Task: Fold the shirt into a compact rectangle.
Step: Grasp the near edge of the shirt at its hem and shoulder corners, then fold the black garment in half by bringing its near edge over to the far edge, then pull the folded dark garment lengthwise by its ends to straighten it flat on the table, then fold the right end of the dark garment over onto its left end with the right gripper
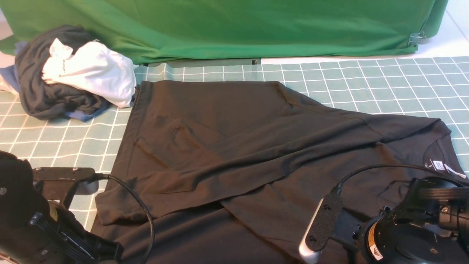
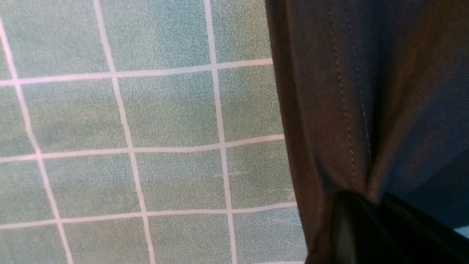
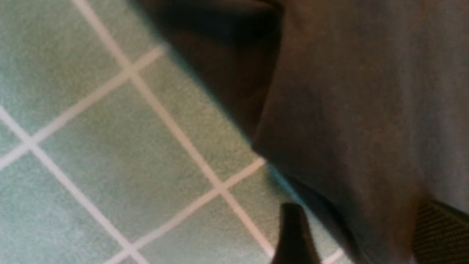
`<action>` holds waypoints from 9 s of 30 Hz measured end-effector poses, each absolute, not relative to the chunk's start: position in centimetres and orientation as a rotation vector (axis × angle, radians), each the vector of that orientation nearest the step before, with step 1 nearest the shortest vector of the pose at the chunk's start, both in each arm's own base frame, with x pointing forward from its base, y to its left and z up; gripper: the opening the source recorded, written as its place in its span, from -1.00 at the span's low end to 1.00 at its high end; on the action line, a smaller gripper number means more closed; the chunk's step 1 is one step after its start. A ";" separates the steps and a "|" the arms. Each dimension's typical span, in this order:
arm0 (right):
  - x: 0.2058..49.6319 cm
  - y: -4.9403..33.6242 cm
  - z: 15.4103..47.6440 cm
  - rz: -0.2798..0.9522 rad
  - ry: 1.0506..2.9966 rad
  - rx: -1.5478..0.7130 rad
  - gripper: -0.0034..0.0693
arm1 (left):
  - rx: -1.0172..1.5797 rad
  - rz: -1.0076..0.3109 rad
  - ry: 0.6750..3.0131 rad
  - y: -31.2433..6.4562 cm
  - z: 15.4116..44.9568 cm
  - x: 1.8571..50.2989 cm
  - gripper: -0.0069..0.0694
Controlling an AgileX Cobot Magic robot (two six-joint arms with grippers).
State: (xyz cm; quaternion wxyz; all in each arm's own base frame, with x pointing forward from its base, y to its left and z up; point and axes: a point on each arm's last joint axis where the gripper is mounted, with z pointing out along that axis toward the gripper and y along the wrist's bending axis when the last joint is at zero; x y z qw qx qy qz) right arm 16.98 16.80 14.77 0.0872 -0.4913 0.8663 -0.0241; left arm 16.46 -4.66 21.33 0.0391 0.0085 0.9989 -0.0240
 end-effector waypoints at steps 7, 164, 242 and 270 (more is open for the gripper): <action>17.1 16.7 14.9 -0.113 2.593 -1.451 -0.78 | 0.027 -0.073 3.063 -4.6 21.5 16.3 -0.76; 39.0 -9.1 19.4 0.086 3.155 -0.097 -0.69 | 0.288 -0.206 2.900 -7.9 16.4 37.0 -0.79; 40.4 -8.8 20.0 0.000 2.944 0.121 0.72 | 0.308 -0.258 2.787 -7.4 26.9 32.3 -0.79; 40.7 -11.2 17.6 0.037 3.037 0.145 -0.79 | 0.316 -0.193 2.506 -5.1 36.0 22.4 -0.79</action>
